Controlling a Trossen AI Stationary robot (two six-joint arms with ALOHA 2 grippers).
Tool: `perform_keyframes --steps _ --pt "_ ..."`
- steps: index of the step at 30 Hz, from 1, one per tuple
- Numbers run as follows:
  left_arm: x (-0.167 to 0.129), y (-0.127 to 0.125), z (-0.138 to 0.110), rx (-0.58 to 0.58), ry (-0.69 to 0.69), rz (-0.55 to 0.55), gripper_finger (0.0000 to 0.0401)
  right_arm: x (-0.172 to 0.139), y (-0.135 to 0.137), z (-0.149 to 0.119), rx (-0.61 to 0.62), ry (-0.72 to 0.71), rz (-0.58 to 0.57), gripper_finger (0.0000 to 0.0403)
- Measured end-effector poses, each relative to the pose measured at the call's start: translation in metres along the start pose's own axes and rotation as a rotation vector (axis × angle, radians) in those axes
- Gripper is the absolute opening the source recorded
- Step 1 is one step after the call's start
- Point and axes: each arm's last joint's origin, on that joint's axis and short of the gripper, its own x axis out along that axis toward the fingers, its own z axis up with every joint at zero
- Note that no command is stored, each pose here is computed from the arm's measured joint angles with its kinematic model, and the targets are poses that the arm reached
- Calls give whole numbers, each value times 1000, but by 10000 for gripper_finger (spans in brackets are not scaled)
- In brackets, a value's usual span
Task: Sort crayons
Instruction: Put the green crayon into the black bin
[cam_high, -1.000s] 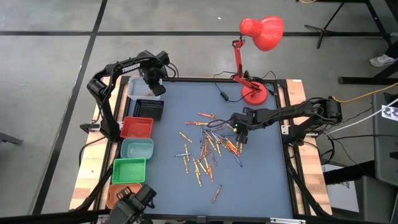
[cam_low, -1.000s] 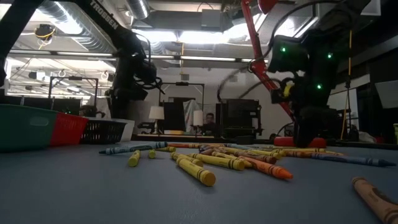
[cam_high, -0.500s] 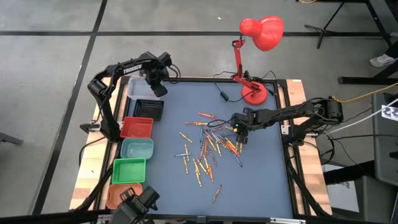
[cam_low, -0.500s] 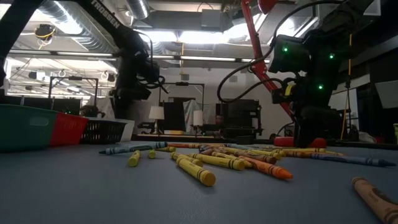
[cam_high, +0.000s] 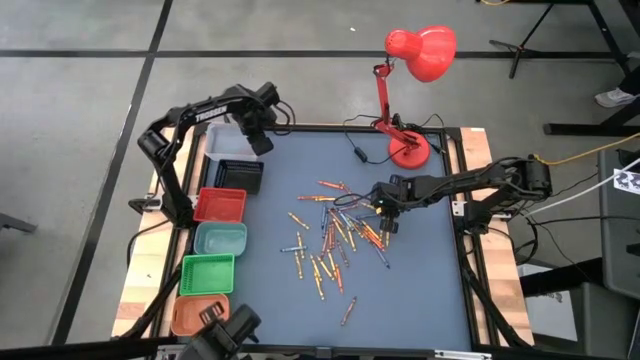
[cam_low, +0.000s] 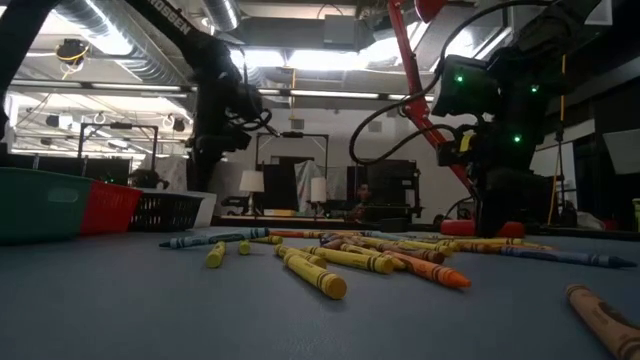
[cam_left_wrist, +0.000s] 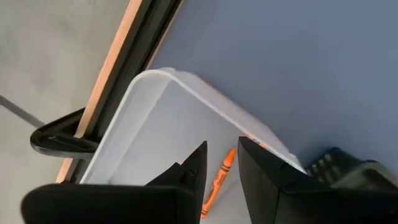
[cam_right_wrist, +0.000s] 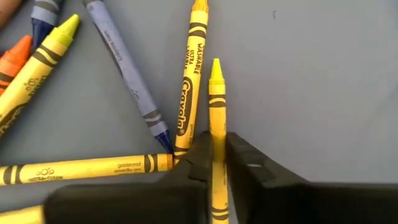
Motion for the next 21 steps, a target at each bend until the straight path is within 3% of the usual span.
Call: perform_keyframes --steps 4,14,21 --pt "-11 -7 1 13 -61 -57 75 0 0 1 1 -11 -6 8" --pt "-21 -47 16 161 -209 -254 75 1 0 2 -2 -22 -7 31" --pt "-29 -79 27 256 -319 -287 75 -1 0 12 -37 -94 -13 15"
